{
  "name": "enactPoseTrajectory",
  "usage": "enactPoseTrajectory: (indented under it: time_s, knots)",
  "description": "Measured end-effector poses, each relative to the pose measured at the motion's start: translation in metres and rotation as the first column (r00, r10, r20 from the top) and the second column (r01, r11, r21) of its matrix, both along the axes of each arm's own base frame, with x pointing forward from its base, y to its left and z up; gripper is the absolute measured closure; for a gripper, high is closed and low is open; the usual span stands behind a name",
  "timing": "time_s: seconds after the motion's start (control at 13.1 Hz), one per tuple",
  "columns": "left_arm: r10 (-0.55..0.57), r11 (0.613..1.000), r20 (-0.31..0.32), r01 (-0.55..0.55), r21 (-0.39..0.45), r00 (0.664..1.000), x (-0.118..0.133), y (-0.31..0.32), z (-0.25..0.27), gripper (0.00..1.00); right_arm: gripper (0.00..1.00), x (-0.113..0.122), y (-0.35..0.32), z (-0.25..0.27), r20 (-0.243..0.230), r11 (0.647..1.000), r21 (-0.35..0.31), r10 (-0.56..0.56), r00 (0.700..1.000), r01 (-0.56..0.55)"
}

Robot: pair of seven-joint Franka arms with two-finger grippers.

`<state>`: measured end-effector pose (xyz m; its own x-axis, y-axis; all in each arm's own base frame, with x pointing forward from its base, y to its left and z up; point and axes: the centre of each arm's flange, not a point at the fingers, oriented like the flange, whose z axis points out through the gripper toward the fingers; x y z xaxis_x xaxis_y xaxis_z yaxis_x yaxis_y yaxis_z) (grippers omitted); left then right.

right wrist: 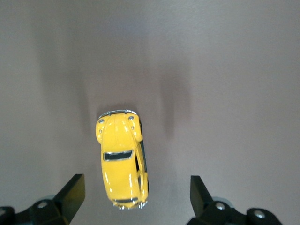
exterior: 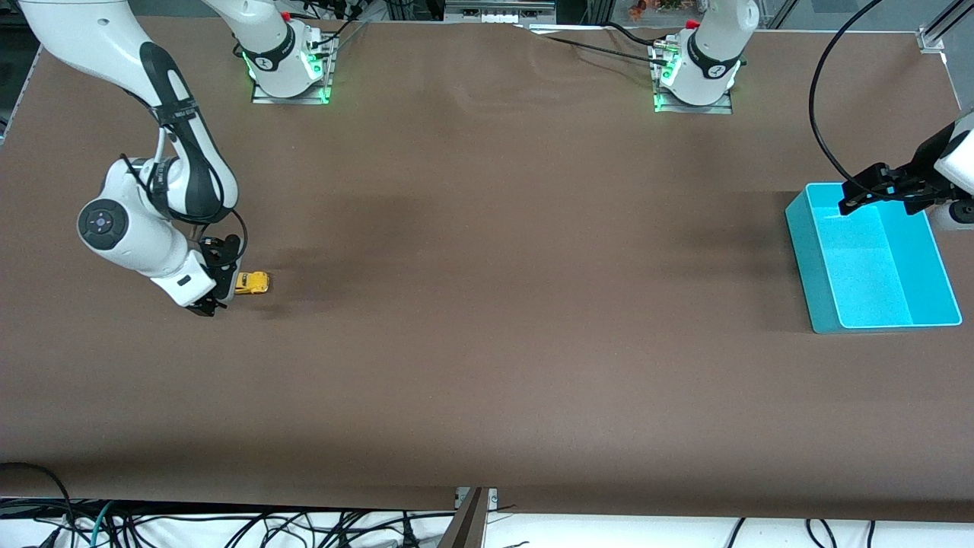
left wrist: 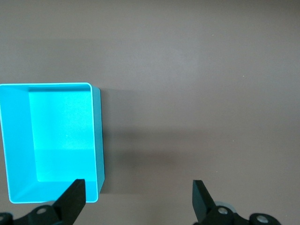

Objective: Wind and store yellow beetle car
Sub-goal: 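Close the right gripper around the yellow car's body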

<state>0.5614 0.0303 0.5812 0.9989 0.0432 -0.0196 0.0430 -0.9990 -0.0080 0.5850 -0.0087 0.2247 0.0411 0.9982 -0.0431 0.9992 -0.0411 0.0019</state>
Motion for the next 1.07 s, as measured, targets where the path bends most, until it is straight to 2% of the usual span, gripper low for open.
enactPoseTrajectory:
  time_s: [0.3, 0.61, 0.68, 0.84, 0.91, 0.99, 1.07]
  knots:
    - [0.000, 1.000, -0.009, 0.000, 0.000, 1.000, -0.001, 0.000, -0.001, 0.00, 0.01, -0.015, 0.000, -0.017, 0.038, 0.999, 0.001, 0.043, 0.998, -0.043]
    - [0.000, 1.000, -0.011, 0.000, -0.001, 1.000, -0.001, 0.000, -0.001, 0.00, 0.05, -0.018, -0.003, -0.020, 0.039, 0.998, 0.000, 0.066, 0.997, -0.066]
    - [0.000, 1.000, -0.012, 0.000, -0.001, 1.000, -0.001, 0.000, -0.001, 0.00, 0.13, -0.018, -0.006, -0.019, 0.039, 0.998, -0.001, 0.064, 0.997, -0.064]
    - [0.001, 1.000, -0.012, -0.001, -0.001, 1.000, -0.001, 0.000, -0.001, 0.00, 0.43, -0.018, -0.013, -0.019, 0.039, 0.999, -0.001, 0.053, 0.998, -0.053]
    - [0.001, 1.000, -0.012, -0.001, -0.001, 1.000, -0.001, 0.000, -0.001, 0.00, 0.52, -0.018, -0.017, -0.019, 0.039, 0.999, -0.002, 0.049, 0.998, -0.049]
    - [0.001, 1.000, -0.012, -0.001, -0.001, 1.000, -0.001, 0.000, -0.001, 0.00, 0.61, -0.018, -0.019, -0.018, 0.041, 0.999, -0.002, 0.046, 0.998, -0.046]
    - [0.001, 1.000, -0.012, -0.001, -0.001, 1.000, -0.001, 0.000, -0.001, 0.00, 0.61, -0.018, -0.019, -0.019, 0.041, 0.999, -0.002, 0.045, 0.998, -0.045]
